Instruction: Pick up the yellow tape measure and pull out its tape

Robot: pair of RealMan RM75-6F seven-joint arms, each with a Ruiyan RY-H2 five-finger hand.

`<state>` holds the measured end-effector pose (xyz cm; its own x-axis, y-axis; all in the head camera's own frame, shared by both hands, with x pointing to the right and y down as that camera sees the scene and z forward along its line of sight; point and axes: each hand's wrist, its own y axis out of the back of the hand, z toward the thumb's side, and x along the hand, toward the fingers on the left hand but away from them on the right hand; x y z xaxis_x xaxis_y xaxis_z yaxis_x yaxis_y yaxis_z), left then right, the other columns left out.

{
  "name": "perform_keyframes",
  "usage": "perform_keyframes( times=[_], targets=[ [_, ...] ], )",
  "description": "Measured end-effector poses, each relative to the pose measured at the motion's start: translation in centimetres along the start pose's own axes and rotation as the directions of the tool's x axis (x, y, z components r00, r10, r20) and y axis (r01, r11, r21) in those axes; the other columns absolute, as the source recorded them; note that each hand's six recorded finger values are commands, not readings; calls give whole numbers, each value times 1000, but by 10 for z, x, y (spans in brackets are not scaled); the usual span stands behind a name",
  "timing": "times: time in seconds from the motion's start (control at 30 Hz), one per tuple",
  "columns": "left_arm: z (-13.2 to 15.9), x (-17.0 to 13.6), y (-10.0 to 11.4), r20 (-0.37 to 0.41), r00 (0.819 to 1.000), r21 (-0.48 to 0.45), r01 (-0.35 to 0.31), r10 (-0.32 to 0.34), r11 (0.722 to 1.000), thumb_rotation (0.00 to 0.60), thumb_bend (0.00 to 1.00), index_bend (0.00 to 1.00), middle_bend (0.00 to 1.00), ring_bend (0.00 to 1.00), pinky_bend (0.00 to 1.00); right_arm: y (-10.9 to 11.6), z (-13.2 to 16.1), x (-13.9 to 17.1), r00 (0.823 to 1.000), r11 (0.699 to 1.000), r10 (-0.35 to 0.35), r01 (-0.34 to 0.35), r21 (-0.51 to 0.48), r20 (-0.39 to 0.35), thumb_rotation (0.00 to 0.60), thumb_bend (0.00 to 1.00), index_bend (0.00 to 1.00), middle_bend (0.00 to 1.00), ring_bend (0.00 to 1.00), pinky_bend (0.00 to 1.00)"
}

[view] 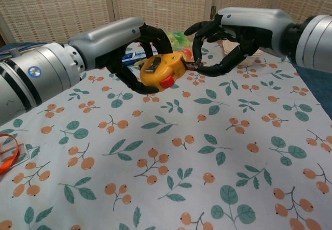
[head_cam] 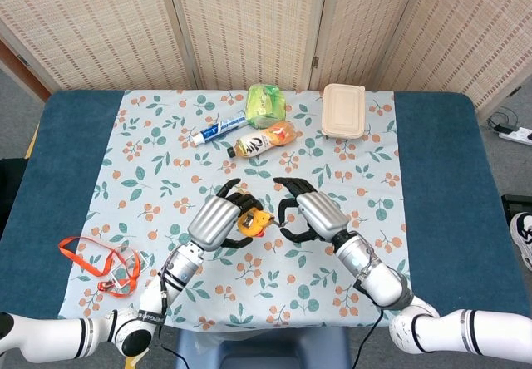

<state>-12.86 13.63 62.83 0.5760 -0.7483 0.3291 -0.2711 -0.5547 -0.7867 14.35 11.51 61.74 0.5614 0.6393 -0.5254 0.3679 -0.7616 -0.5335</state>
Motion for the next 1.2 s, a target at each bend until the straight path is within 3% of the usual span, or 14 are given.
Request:
perform_keyframes(
  times=[0.37, 0.5, 0.63, 0.97, 1.2],
  targets=[
    [-2, 0, -2, -4, 1000, 6, 1, -1, 1000, 600, 343, 547, 536, 441, 116, -1, 0, -3, 1000, 1000, -5, 5, 4, 2, 600, 394, 643, 121, 45, 0],
    [-10, -2, -4, -17, 1000, 20, 3, -2, 1000, 600, 345, 547, 536, 441, 116, 0, -2, -3, 1000, 1000, -12, 12, 0, 10, 600, 548, 662, 136, 60, 0],
    [-26, -6, -7, -40, 999, 43, 9, -7, 999, 600, 349, 547, 536, 441, 117, 4, -6, 0, 999, 1000, -24, 24, -1, 22, 600, 607, 670, 144, 64, 0],
    [-92, -23, -13, -136, 991, 92, 26, -13, 995, 600, 349, 545, 536, 442, 112, 25, -26, 20, 997, 998, -57, 58, -23, 59, 600, 607, 672, 149, 63, 0],
    [-132, -37, -13, -180, 984, 78, 21, -7, 997, 600, 350, 545, 536, 440, 109, 51, -45, 51, 992, 993, -93, 99, -64, 90, 600, 608, 671, 149, 62, 0]
  ],
)
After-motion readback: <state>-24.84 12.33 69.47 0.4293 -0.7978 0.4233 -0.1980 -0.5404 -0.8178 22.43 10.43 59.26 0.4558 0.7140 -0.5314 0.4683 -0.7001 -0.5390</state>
